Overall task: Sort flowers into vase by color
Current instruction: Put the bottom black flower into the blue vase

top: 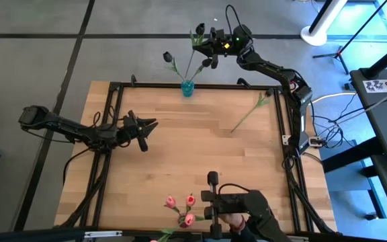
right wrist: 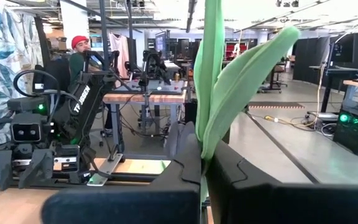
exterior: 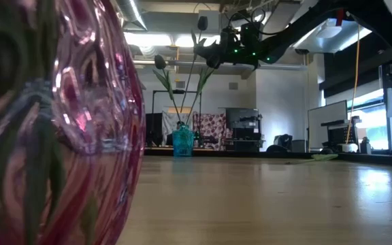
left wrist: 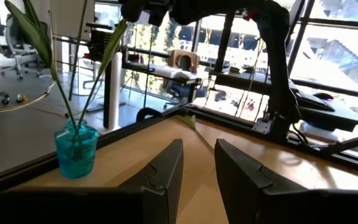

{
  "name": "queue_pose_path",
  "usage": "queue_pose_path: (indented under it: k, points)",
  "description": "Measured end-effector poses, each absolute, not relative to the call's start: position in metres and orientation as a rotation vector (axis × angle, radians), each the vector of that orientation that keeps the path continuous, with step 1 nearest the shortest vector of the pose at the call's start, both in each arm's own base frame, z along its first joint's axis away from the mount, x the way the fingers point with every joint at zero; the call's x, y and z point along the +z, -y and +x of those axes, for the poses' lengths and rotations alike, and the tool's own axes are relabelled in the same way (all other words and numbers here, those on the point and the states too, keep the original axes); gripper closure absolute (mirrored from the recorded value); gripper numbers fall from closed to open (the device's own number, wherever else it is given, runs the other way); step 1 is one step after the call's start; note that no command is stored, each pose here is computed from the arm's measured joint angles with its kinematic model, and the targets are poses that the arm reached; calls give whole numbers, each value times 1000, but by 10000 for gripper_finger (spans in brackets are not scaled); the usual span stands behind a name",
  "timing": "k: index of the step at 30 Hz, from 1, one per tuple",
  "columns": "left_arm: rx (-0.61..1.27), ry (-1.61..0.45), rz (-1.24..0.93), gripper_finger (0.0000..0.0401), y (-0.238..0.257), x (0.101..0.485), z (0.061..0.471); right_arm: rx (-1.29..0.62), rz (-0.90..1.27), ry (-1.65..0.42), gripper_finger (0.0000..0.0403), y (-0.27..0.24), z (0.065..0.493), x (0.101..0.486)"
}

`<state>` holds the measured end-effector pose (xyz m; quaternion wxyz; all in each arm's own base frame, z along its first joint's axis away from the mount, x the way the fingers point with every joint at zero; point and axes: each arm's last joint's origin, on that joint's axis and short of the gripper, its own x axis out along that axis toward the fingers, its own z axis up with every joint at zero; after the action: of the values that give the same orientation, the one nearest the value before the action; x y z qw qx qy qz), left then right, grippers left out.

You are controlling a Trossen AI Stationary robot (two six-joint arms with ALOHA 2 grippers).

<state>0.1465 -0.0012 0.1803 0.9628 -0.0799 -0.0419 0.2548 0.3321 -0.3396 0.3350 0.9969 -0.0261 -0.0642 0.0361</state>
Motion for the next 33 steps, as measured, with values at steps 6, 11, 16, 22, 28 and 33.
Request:
queue_pose_path:
  k: [6, 11, 16, 22, 28, 33]
  points:
    - [516, 84, -162, 312, 1, 180, 147, 88, -62, 126, 401, 339, 332, 335]
    - [512, 83, -162, 312, 1, 180, 147, 97, -62, 120, 401, 339, 332, 334]
    - [512, 83, -162, 312, 1, 180, 147, 93, -61, 117, 401, 339, 332, 334]
    - [512, 83, -162, 312, 1, 180, 147, 35, -32, 70, 401, 342, 333, 326]
    - [511, 82, -161, 312, 1, 180, 147, 17, 32, 34, 401, 343, 342, 310]
    - [509, 81, -161, 312, 1, 180, 147, 9, 69, 2, 401, 344, 348, 298]
